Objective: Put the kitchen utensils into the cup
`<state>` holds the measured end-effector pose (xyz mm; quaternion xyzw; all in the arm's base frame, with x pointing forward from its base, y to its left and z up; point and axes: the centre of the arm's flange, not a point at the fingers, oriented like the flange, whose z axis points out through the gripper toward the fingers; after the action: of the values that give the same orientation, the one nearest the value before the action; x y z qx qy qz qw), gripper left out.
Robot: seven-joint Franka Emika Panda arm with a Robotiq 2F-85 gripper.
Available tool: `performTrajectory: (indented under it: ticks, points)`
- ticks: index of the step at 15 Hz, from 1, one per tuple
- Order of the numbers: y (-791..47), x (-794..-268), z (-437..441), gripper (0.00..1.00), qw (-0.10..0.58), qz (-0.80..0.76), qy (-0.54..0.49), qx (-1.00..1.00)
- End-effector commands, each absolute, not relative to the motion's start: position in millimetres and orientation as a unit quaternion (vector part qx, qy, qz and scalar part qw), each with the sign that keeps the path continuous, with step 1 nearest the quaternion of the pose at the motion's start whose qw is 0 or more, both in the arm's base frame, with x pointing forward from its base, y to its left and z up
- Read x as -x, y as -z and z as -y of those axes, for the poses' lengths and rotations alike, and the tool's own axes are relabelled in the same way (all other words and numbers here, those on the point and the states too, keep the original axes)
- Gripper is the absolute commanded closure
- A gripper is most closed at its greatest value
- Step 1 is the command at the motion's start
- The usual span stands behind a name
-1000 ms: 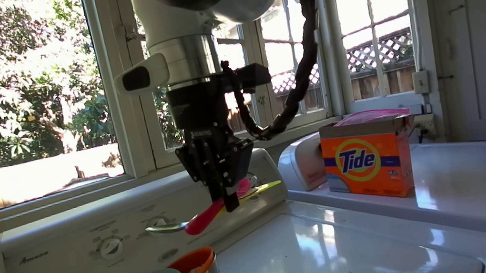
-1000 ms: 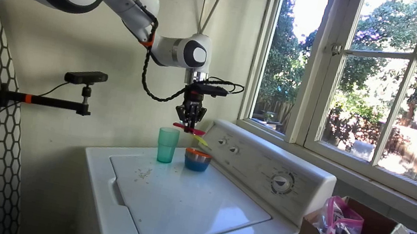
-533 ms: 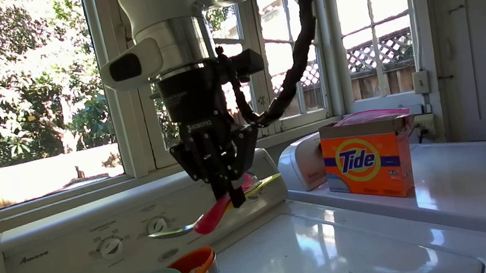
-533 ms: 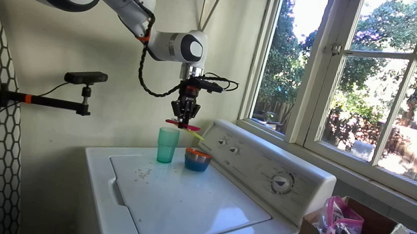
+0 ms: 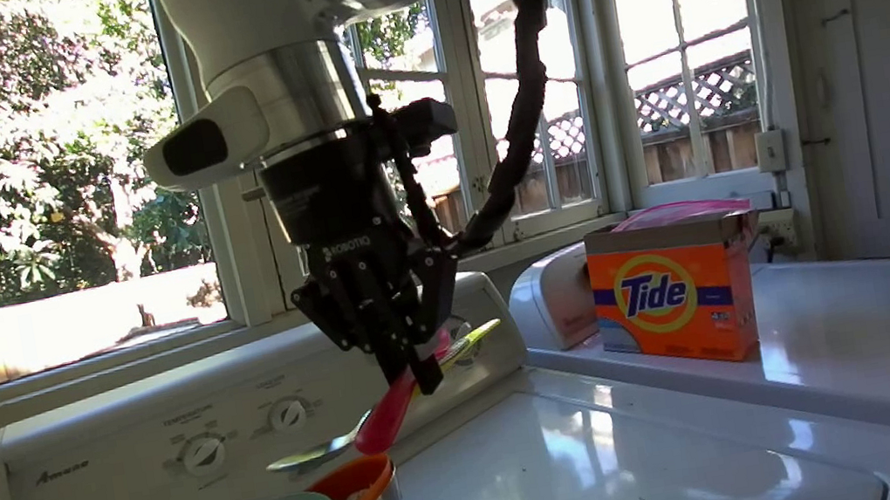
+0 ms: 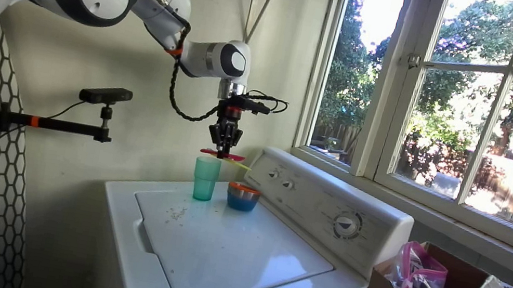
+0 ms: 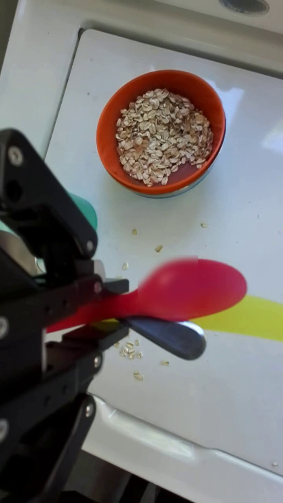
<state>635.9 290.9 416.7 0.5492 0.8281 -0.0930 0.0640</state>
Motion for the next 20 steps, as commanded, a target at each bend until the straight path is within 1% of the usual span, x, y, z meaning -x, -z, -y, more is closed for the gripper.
performTrajectory:
  ticks: [1,11,20]
  points:
    - [-414.0,-652.5,-313.5,0.94,0.086,-0.830,0.113,-0.539]
    - [-404.4,-670.5,-331.7,0.94,0.103,-0.830,0.137,-0.531]
    - [-399.7,-670.6,-364.5,0.94,0.147,-0.828,0.181,-0.510]
